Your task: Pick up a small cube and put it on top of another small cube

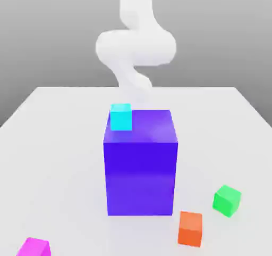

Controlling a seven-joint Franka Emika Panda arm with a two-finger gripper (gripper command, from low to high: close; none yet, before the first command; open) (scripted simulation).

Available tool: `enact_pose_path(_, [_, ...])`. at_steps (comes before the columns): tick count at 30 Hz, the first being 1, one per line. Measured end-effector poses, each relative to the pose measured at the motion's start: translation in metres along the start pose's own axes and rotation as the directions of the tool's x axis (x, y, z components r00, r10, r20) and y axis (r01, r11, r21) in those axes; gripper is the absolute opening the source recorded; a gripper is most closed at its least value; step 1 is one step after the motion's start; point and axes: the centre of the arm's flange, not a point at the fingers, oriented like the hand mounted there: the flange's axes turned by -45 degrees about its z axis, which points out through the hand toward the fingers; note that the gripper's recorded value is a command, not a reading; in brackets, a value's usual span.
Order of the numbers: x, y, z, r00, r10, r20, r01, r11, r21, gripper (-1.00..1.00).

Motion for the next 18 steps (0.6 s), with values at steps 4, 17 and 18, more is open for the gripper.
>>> enact_pose_path(4, [0.006,0.023,0.07,0.972,0.213,0.096,-0.212,0.977,-0.027,0.0])
enact_pose_path(17, [-0.045,0.118,0.28,0.576,0.79,0.209,-0.717,0.611,-0.334,0.0])
enact_pose_path(18, [-0.053,0.127,0.295,0.532,0.822,0.2,-0.739,0.567,-0.364,0.0])
